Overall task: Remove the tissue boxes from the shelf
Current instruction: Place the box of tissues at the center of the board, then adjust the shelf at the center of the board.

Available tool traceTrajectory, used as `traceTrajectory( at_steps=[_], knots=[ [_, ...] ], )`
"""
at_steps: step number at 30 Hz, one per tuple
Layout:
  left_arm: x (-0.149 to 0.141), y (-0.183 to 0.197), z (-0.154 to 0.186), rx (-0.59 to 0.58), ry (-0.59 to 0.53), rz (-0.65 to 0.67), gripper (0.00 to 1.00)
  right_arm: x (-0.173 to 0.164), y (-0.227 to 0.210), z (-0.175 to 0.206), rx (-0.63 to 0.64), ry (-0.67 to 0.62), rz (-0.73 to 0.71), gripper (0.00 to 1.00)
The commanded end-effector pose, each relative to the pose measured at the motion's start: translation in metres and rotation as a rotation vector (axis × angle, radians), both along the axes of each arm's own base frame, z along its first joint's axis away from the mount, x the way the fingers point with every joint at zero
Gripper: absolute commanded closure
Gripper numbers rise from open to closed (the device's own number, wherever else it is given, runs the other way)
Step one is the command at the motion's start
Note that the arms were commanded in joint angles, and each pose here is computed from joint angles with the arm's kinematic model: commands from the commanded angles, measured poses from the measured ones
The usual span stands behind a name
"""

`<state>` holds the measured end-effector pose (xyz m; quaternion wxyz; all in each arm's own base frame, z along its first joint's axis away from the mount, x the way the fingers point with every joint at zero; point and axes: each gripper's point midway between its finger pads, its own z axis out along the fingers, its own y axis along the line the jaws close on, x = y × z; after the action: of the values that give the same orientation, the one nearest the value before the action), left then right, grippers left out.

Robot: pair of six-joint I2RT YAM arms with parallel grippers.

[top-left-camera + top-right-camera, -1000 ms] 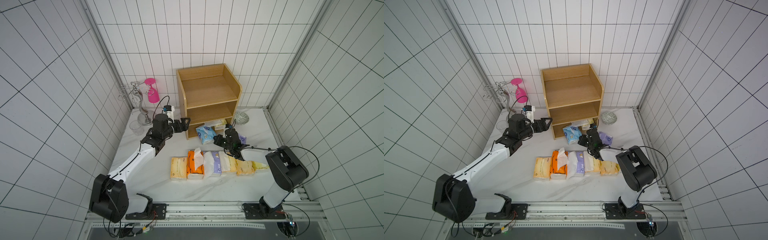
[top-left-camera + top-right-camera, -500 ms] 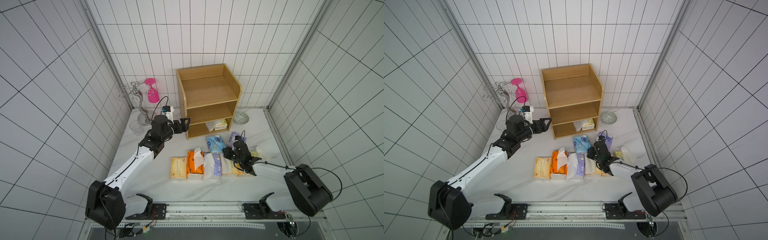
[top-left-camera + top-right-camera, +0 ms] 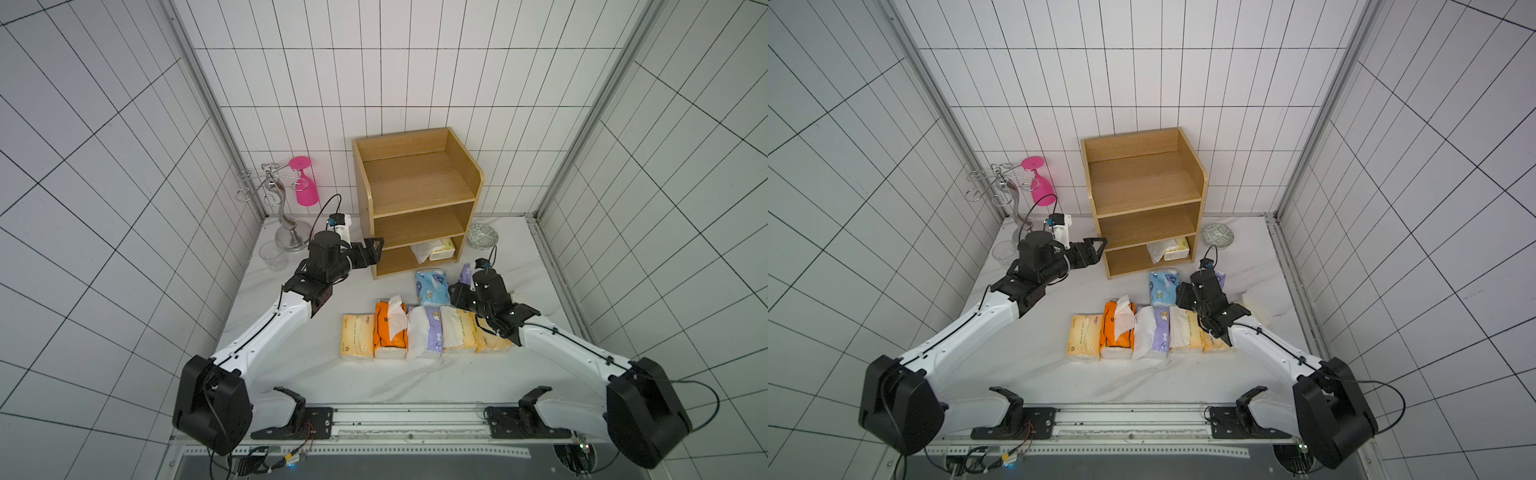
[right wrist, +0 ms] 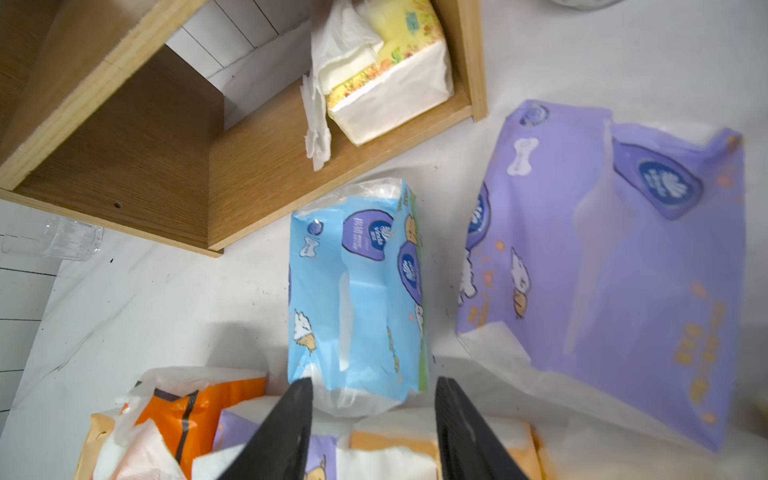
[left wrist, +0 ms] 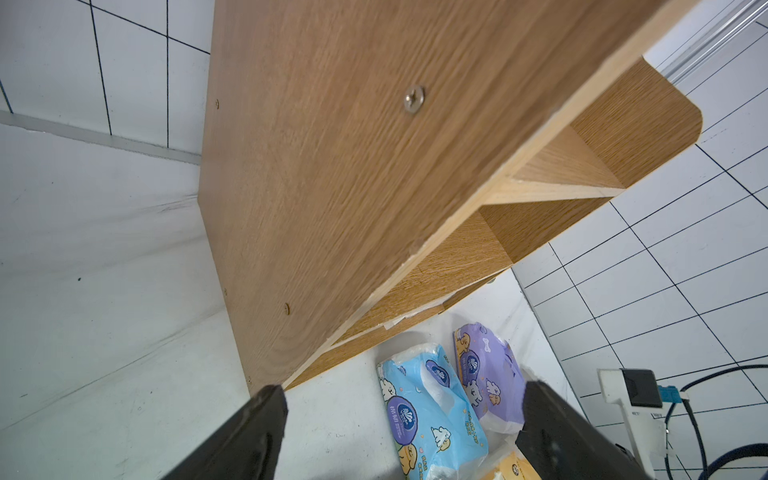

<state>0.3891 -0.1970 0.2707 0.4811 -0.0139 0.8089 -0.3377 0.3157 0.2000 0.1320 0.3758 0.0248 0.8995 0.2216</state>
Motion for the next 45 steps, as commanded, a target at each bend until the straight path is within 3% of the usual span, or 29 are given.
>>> traceTrajectory(
  at_steps=[1, 7, 12, 19, 26, 35, 40, 45],
  knots=[
    [0.012, -0.007, 0.011, -0.023, -0.030, -0.002, 0.07, 0.016, 0.017, -0.001, -0.021, 0.023, 0.059, 0.52],
    [0.030, -0.006, 0.003, -0.029, -0.022, 0.024, 0.07, 0.050, 0.051, -0.020, -0.020, 0.072, 0.104, 0.58],
    [0.050, 0.006, 0.003, -0.056, -0.024, 0.064, 0.07, 0.059, 0.062, -0.045, -0.008, 0.108, 0.111, 0.60],
    [0.079, 0.021, -0.007, -0.050, 0.000, 0.066, 0.07, 0.049, 0.049, -0.075, -0.043, 0.157, 0.075, 0.64],
    [0.096, 0.032, -0.016, -0.056, 0.013, 0.062, 0.07, 0.042, 0.024, -0.062, -0.076, 0.143, -0.001, 0.68],
    [0.088, 0.038, -0.013, -0.074, -0.005, 0.034, 0.08, 0.074, 0.046, 0.010, 0.139, 0.004, -0.070, 0.60],
    [0.083, 0.039, -0.011, -0.065, -0.013, 0.035, 0.08, 0.104, 0.052, 0.017, 0.222, -0.024, -0.183, 0.52],
    [0.080, 0.040, -0.008, -0.057, -0.021, 0.033, 0.08, 0.127, 0.059, 0.011, 0.385, -0.062, -0.287, 0.49]
  ],
)
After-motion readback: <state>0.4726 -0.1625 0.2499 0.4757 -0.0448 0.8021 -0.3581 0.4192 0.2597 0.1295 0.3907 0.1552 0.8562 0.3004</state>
